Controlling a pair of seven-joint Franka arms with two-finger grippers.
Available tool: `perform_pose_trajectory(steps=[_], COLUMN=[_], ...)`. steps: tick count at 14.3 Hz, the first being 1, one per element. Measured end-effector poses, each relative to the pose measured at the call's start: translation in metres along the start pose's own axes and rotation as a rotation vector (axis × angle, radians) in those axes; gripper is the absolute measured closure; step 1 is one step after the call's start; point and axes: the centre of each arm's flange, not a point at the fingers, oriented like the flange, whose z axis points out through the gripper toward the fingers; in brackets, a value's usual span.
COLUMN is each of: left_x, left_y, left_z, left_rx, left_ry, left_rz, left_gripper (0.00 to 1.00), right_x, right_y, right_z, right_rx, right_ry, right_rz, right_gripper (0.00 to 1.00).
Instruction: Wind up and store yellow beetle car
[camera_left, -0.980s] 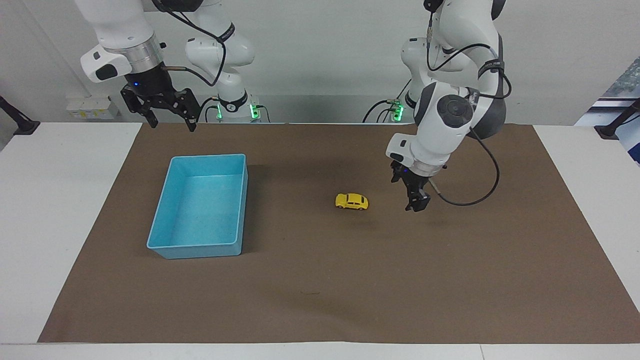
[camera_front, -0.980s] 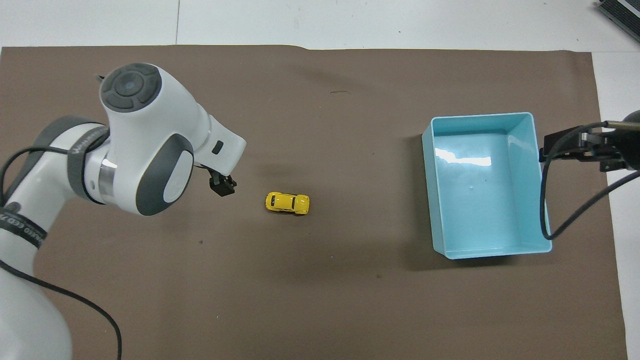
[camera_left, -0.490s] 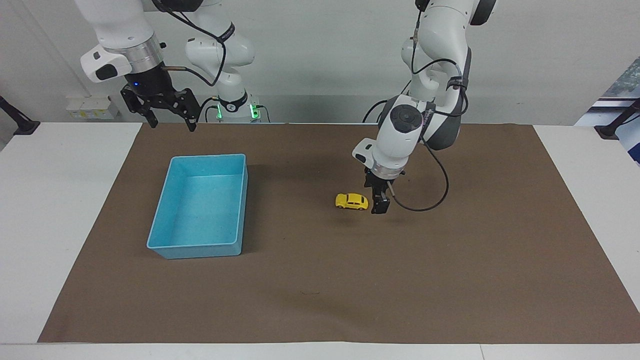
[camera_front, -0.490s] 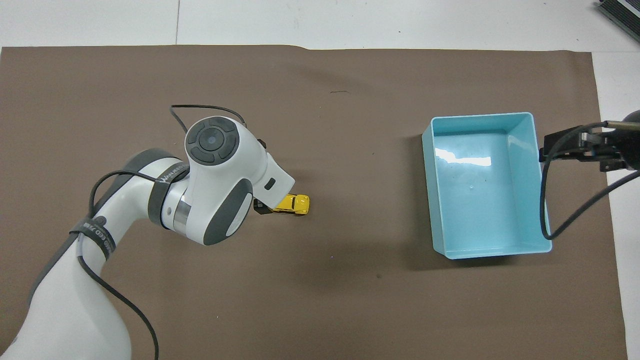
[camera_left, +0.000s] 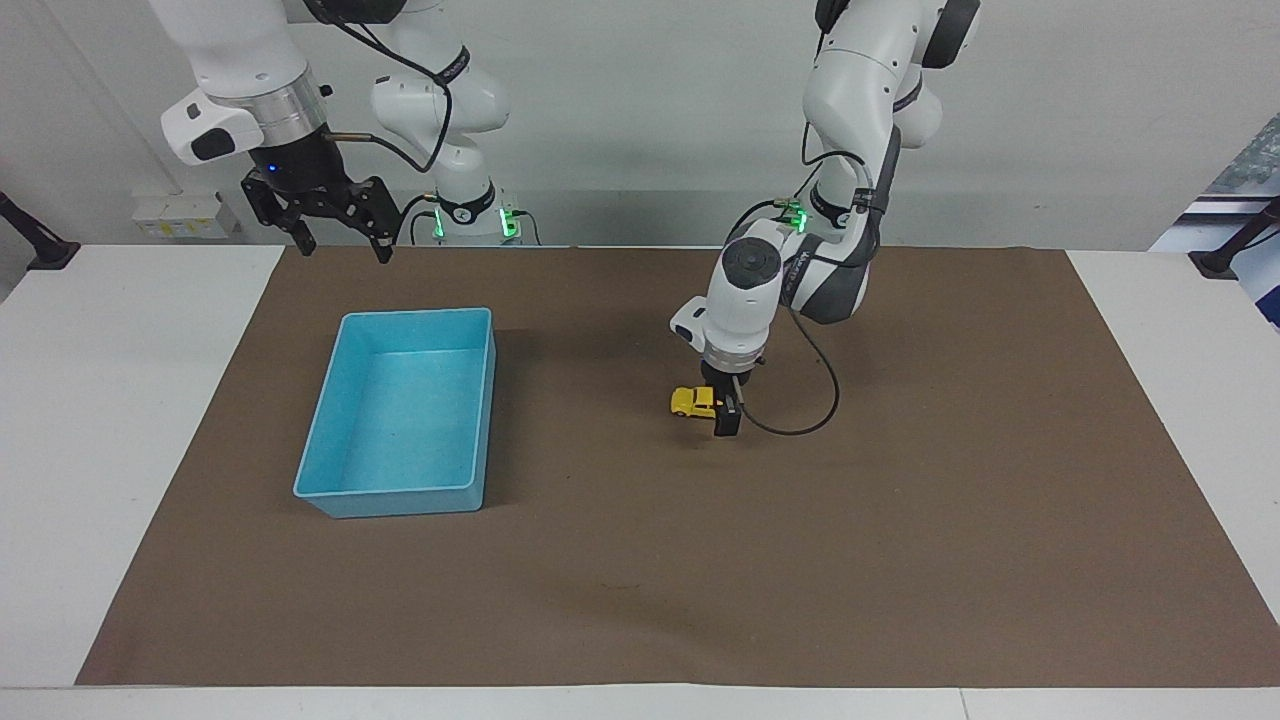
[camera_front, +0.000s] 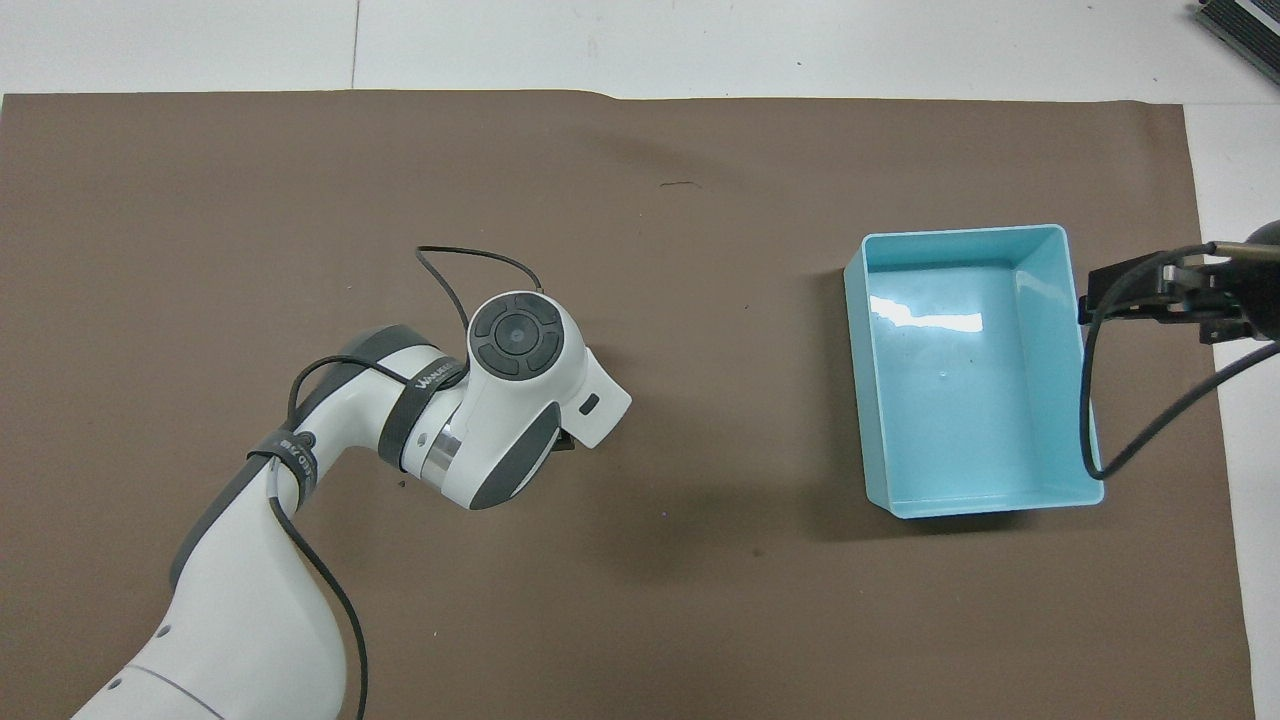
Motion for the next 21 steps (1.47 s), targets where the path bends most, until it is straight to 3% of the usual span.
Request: perform_pose_trajectory(steps=[5, 8, 10, 13, 14, 19, 21], left_x=[0.008, 0.017, 0.021, 0.020, 0.020, 0.019, 0.019], left_y=[0.006, 0.012, 0.016, 0.017, 0.017, 0.018, 0.018], left_z=[0.002, 0.001, 0.000, -0.001, -0.001, -0.008, -0.012], left_rx=[0.000, 0.027, 0.041, 0.038, 0.037, 0.043, 0.046], left_ry=[-0.003, -0.038, -0.055, -0.070, -0.075, -0.078, -0.077], left_rz=[-0.010, -0.011, -0.014, -0.013, -0.012, -0.010, -0.010], left_gripper=[0.10, 0.13, 0.26, 0.30, 0.41, 0.47, 0.54], right_x=[0.000, 0.000, 0.000, 0.000, 0.000, 0.000, 0.000], right_y=[0.000, 0.000, 0.000, 0.000, 0.000, 0.000, 0.000], right_z=[0.000, 0.000, 0.000, 0.000, 0.000, 0.000, 0.000], right_rx=[0.000, 0.000, 0.000, 0.000, 0.000, 0.000, 0.000], right_ry=[0.000, 0.000, 0.000, 0.000, 0.000, 0.000, 0.000], right_rz=[0.000, 0.000, 0.000, 0.000, 0.000, 0.000, 0.000], right_gripper=[0.00, 0.00, 0.00, 0.00, 0.00, 0.00, 0.00])
